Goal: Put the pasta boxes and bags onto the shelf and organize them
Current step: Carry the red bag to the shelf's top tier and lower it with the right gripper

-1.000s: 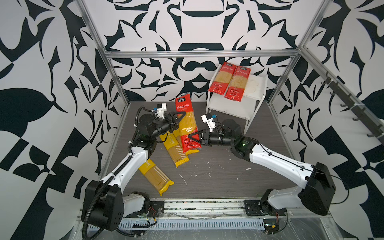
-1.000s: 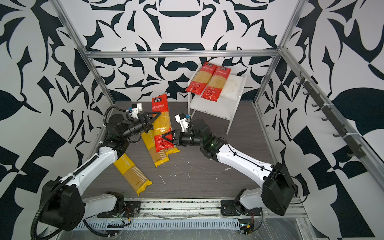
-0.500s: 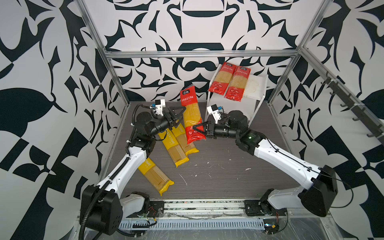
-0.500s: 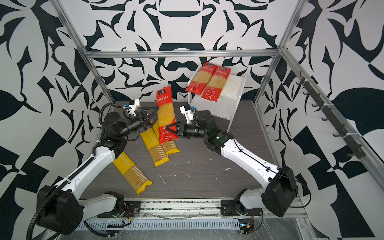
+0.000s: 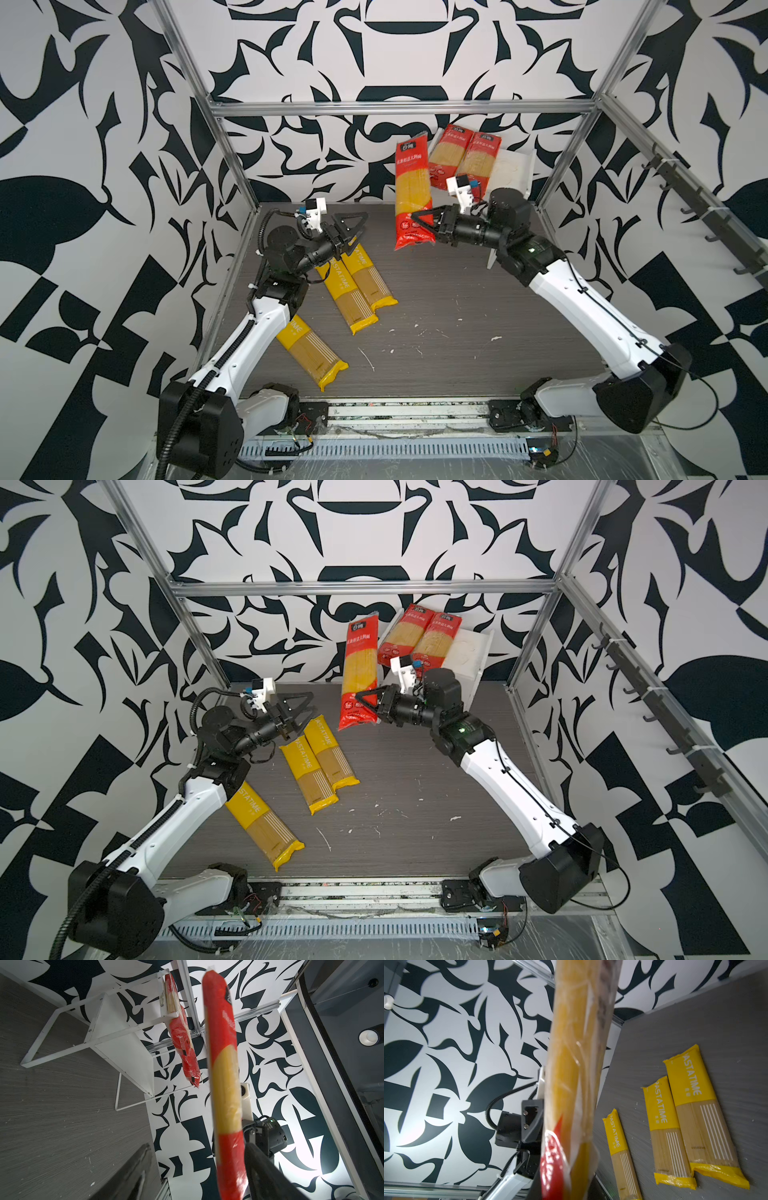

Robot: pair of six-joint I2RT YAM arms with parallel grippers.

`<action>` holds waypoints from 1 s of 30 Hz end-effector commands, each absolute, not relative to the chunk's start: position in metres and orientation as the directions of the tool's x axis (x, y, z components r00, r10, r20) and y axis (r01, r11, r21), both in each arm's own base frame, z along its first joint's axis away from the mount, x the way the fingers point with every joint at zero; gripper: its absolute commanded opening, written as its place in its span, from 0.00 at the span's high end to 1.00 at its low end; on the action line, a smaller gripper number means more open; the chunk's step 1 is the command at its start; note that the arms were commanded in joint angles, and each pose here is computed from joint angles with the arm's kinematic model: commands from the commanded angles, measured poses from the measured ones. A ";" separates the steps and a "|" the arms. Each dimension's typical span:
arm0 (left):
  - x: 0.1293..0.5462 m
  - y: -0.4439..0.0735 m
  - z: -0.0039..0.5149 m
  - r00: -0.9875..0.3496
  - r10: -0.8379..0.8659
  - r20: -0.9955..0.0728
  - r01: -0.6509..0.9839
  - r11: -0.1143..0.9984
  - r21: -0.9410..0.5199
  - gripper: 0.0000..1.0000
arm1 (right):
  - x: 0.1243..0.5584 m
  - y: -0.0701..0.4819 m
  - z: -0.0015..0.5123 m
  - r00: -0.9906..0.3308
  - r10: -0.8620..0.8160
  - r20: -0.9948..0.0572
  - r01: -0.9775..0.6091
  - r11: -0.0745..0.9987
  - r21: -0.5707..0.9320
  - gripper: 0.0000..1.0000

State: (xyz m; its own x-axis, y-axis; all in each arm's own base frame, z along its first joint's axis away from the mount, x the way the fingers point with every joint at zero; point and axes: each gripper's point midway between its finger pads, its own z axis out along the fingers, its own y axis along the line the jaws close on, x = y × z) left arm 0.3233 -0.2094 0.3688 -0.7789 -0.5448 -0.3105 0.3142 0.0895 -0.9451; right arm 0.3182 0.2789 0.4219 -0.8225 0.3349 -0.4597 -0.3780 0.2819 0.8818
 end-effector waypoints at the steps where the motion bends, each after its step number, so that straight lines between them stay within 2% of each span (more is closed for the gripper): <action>1: 0.318 -0.206 0.367 -0.772 -0.545 -0.327 0.333 0.092 -0.939 0.26 | 0.293 0.240 0.552 -0.557 0.429 -0.712 -0.706 0.207 0.677 1.00; 5: 0.320 -0.204 0.347 -0.771 -0.547 -0.326 0.300 0.139 -0.944 0.26 | 0.317 0.194 0.572 -0.504 0.499 -0.705 -0.668 0.292 0.685 1.00; 10: 0.318 -0.197 0.313 -0.764 -0.539 -0.355 0.250 0.260 -0.933 0.26 | 0.350 0.126 0.583 -0.452 0.583 -0.675 -0.575 0.387 0.720 1.00; 16: 0.315 -0.196 0.291 -0.774 -0.531 -0.344 0.217 0.288 -0.933 0.26 | 0.397 0.063 0.558 -0.462 0.660 -0.593 -0.429 0.419 0.800 1.00; 23: 0.315 -0.196 0.286 -0.776 -0.531 -0.341 0.211 0.290 -0.933 0.26 | 0.438 0.047 0.516 -0.524 0.675 -0.519 -0.332 0.399 0.855 1.00; 30: 0.318 -0.197 0.282 -0.777 -0.533 -0.335 0.208 0.285 -0.936 0.26 | 0.443 0.046 0.488 -0.554 0.685 -0.473 -0.279 0.382 0.881 1.00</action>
State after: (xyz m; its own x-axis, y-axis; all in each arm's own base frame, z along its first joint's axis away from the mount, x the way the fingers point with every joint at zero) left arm 0.3154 -0.1983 0.2852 -0.7857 -0.5281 -0.3222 0.1982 0.2785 -0.9398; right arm 0.4749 0.0308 0.3899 -0.6304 0.7527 -0.1900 0.0812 0.3074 0.9481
